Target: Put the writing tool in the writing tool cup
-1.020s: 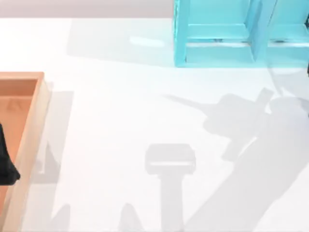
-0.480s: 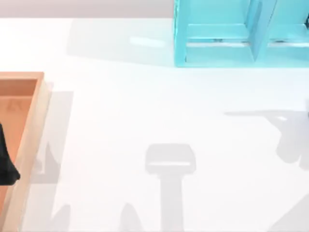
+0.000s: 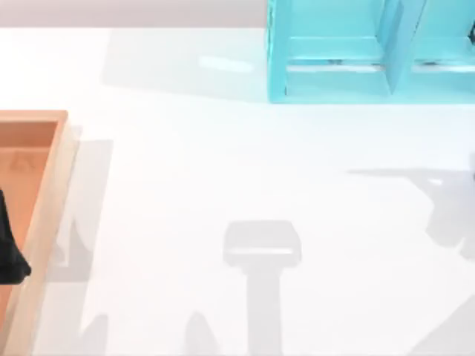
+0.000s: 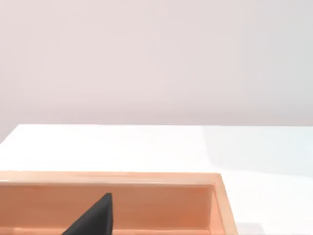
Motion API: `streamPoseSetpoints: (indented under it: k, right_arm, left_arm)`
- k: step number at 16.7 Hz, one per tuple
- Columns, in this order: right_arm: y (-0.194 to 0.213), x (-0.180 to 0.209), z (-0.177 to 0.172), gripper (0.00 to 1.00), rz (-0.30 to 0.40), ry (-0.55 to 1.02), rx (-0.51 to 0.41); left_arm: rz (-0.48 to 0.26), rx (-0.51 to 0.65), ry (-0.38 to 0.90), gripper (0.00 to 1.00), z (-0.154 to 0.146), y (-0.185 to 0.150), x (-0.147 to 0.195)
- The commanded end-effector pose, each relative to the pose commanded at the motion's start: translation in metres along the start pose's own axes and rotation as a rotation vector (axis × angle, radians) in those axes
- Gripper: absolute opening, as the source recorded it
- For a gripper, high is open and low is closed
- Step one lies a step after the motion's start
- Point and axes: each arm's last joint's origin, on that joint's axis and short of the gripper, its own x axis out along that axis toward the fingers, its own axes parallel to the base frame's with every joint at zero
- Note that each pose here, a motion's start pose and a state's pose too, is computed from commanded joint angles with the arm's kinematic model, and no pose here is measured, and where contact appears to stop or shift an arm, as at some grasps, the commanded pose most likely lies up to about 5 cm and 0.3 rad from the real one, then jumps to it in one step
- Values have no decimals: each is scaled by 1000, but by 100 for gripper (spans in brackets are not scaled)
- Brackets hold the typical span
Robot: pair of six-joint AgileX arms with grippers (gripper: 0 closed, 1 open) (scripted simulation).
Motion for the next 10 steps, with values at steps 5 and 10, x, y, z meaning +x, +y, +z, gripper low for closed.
streamPoseSetpoints:
  k: [5, 10]
  right_arm:
    - [7, 2, 15, 0, 38, -64, 43]
    - [7, 2, 16, 15, 38, -64, 43]
  left_arm:
    - [0, 0, 0, 100, 0, 0, 0]
    - [0, 0, 0, 100, 0, 0, 0]
